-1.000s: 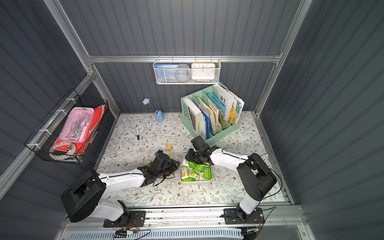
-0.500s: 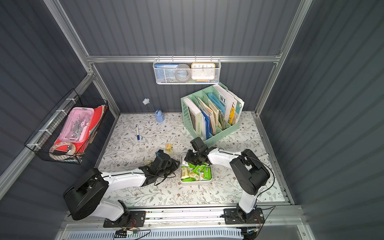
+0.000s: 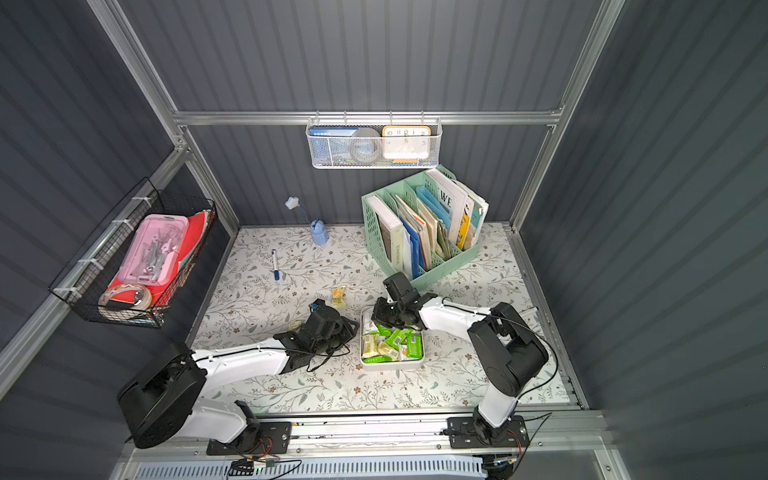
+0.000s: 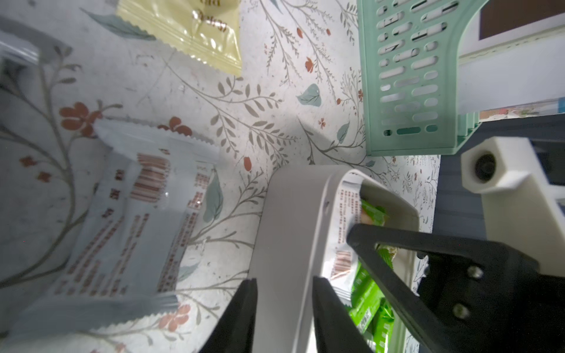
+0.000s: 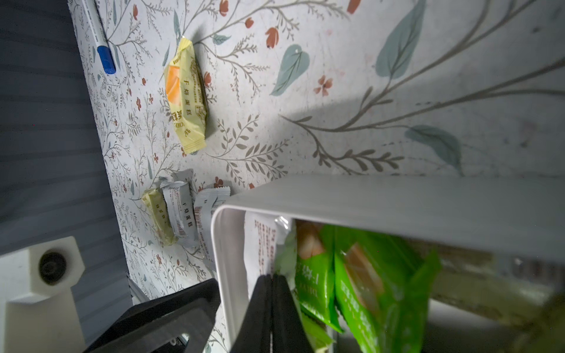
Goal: Take the cookies out of the storage box
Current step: Pick up the cookie from the storage box, then place the cookie at the center of the board.
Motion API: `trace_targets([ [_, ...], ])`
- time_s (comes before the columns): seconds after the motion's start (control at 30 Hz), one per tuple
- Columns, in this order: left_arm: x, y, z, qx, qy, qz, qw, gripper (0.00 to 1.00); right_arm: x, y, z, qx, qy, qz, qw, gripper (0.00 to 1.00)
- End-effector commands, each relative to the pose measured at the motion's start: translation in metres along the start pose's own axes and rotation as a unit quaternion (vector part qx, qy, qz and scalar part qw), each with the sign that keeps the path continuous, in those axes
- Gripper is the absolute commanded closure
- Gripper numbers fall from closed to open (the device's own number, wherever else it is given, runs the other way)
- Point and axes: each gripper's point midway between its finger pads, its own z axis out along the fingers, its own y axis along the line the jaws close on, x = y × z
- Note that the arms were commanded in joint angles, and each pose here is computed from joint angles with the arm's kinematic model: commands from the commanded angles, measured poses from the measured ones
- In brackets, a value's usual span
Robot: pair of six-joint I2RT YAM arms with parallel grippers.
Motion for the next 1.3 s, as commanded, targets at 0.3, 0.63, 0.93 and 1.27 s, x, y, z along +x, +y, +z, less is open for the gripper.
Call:
trace_targets([
  [0.3, -0.060, 0.027, -0.071, -0.068, -0.120, -0.034, 0.990, 0.62, -0.006, 0.024, -0.042, -0.033, -0.032, -0.007, 0.999, 1.00],
  [0.63, -0.099, 0.068, -0.117, -0.104, -0.173, -0.072, 0.977, 0.62, -0.020, 0.066, -0.044, -0.073, -0.046, -0.010, 0.996, 1.00],
  [0.93, -0.112, 0.084, -0.147, -0.117, -0.209, -0.091, 0.967, 0.62, -0.026, 0.119, 0.008, -0.096, -0.026, -0.023, 0.995, 1.00],
  [1.27, -0.110, 0.096, -0.178, -0.124, -0.240, -0.103, 0.957, 0.62, -0.027, 0.152, 0.079, -0.096, -0.009, -0.025, 0.995, 1.00],
])
